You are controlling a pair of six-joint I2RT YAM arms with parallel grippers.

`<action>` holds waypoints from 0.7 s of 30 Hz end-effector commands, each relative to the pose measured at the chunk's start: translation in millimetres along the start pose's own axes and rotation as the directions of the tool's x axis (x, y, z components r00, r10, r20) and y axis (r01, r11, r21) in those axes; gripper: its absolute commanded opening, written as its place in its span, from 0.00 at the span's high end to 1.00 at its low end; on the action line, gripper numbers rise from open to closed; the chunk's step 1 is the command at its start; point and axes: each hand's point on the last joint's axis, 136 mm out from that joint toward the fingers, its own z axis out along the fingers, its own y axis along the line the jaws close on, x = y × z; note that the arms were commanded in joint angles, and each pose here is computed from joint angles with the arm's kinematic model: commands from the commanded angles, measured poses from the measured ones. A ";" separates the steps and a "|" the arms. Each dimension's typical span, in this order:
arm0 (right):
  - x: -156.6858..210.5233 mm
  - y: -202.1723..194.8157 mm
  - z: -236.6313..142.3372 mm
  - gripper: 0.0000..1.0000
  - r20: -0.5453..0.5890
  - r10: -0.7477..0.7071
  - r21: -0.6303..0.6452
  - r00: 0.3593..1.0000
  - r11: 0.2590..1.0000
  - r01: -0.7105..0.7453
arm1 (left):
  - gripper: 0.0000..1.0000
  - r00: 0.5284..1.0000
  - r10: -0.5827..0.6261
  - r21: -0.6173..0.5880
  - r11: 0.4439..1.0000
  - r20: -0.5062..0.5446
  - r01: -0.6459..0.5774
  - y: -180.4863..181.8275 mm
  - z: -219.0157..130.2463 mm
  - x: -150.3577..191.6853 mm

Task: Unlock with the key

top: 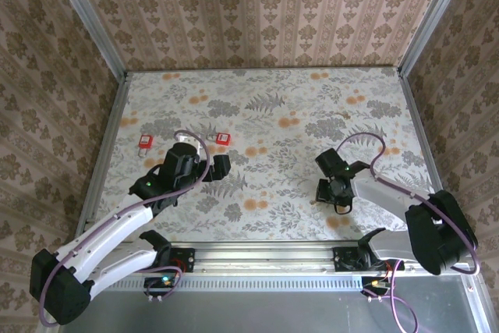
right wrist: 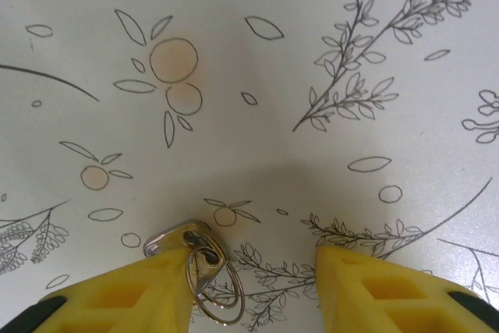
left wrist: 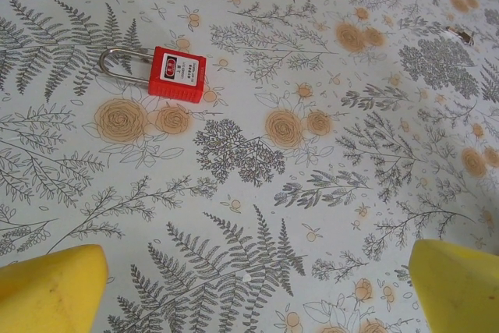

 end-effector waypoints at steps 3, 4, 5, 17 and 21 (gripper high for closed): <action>-12.0 2.8 0.5 0.57 0.032 -0.024 0.026 0.999 0.999 0.023 | 0.00 1.000 -0.009 -0.021 1.000 -0.005 0.009 5.0 1.1 5.8; -12.6 3.6 0.8 0.58 0.031 -0.027 0.025 0.999 0.999 0.026 | 0.00 1.000 -0.010 -0.021 1.000 -0.003 0.010 5.0 1.3 5.4; -13.1 4.0 0.9 0.60 0.029 -0.029 0.026 0.999 0.999 0.028 | 0.00 1.000 -0.008 -0.021 1.000 -0.006 0.008 4.9 2.0 5.8; -13.7 9.5 1.3 0.88 0.014 -0.055 0.012 0.998 0.998 0.055 | 0.00 1.000 0.002 -0.008 1.000 -0.023 -0.002 -0.9 10.2 7.7; -10.7 9.7 0.2 0.99 0.004 -0.059 0.004 0.998 0.998 0.059 | 0.00 0.999 0.032 0.034 0.999 -0.031 -0.030 -16.7 15.0 9.2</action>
